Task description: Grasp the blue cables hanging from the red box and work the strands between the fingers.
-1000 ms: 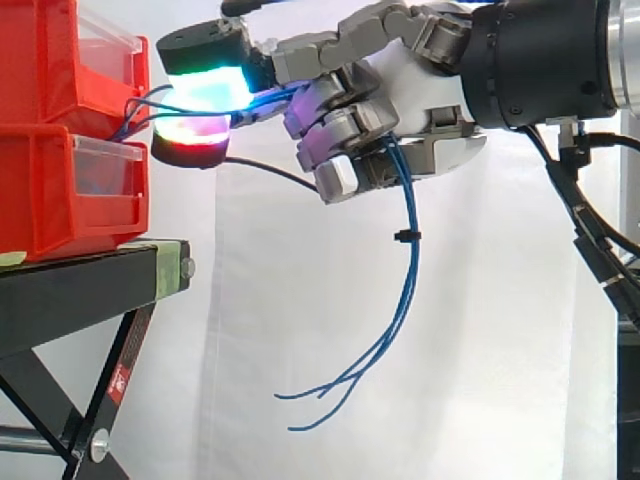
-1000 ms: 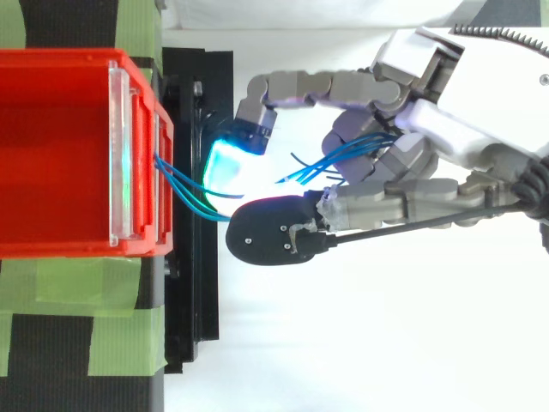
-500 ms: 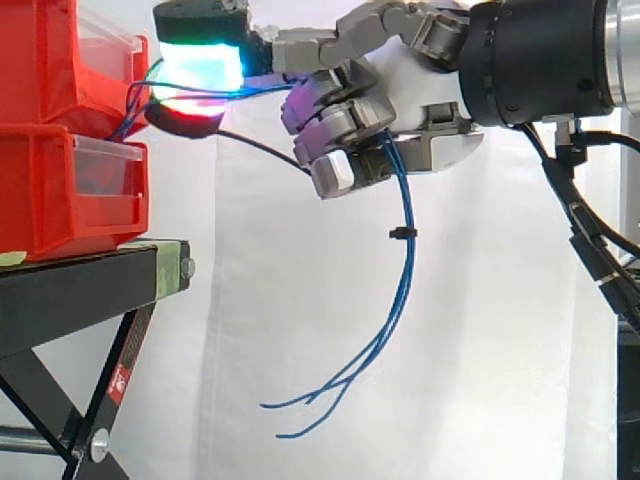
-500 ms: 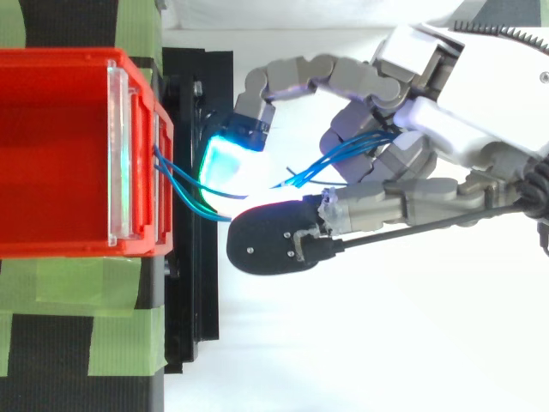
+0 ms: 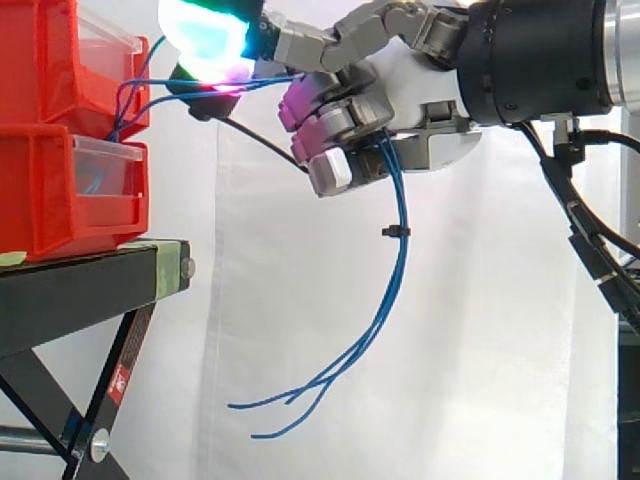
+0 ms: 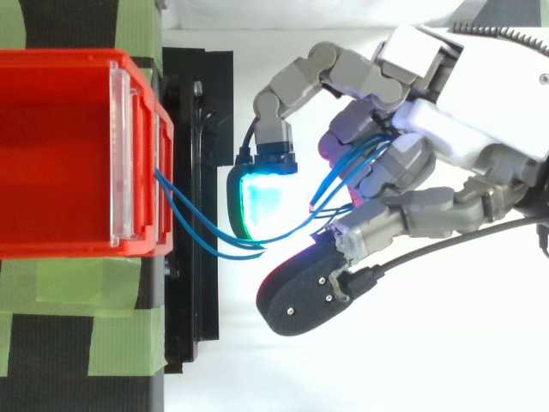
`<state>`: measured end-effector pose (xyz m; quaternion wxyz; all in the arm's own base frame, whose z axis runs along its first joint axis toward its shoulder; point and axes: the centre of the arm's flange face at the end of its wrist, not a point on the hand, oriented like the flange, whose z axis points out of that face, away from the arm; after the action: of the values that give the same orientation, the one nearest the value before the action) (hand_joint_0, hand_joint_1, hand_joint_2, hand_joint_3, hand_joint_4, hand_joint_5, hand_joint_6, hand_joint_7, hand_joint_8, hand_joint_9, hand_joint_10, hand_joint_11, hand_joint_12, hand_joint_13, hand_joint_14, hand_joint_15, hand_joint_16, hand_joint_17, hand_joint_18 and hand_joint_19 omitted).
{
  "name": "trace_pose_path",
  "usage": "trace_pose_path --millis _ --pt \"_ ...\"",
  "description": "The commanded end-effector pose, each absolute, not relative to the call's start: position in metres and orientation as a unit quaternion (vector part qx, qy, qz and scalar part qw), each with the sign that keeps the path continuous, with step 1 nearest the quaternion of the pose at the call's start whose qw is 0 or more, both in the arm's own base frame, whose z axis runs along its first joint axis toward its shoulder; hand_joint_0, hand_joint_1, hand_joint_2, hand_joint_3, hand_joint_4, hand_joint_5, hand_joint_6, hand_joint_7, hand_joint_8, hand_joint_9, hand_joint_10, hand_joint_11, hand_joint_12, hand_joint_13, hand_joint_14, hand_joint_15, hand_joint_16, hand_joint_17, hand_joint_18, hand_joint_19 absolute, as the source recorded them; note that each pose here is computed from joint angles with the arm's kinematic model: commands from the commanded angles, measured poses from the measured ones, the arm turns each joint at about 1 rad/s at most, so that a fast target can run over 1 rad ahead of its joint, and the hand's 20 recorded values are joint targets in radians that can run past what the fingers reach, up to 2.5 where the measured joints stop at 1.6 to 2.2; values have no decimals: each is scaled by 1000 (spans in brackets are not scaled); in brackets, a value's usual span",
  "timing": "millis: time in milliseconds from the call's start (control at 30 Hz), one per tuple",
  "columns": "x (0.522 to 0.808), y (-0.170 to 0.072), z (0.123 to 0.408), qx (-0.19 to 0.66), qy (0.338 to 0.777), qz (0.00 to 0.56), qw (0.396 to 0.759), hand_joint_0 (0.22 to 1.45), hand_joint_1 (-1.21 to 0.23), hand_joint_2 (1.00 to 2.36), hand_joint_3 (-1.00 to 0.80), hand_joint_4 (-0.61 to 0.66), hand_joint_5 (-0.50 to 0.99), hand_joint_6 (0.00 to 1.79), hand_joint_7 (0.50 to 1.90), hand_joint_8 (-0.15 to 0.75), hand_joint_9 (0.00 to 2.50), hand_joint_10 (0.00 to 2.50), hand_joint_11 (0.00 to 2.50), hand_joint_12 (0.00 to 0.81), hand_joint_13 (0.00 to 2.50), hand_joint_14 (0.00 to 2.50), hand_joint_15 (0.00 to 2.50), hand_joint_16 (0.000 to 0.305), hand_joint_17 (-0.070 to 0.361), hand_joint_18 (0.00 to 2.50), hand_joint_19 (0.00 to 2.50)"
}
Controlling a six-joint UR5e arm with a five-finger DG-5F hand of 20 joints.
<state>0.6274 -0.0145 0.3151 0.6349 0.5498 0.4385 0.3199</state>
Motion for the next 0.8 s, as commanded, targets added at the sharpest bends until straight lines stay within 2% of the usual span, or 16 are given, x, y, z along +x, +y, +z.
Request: trace_pose_path --millis 0,167,333,500,767 --pt "628 -14 315 549 438 321 635 1302 -788 1011 -651 -18 39 1343 1025 556 1864 2500 2500 692 2105 2500 1814 255 192 2500 777" --pt "628 -15 316 549 437 320 636 1051 -849 1000 -1000 60 -151 1303 957 556 1864 2500 2500 692 2105 2500 1814 255 192 2500 777" --pt "628 -15 316 549 436 321 637 921 -842 1000 -1000 98 -183 1303 969 556 1864 2500 2500 692 2105 2500 1814 255 192 2500 777" --pt "628 -14 316 548 437 322 636 876 -825 1000 -1000 135 -147 1305 964 556 1864 2500 2500 692 2105 2500 1814 255 192 2500 777" --pt "628 -14 316 545 441 316 639 706 -798 1000 -1000 172 -175 1290 967 556 1864 2500 2500 692 2105 2500 1814 255 192 2500 777"
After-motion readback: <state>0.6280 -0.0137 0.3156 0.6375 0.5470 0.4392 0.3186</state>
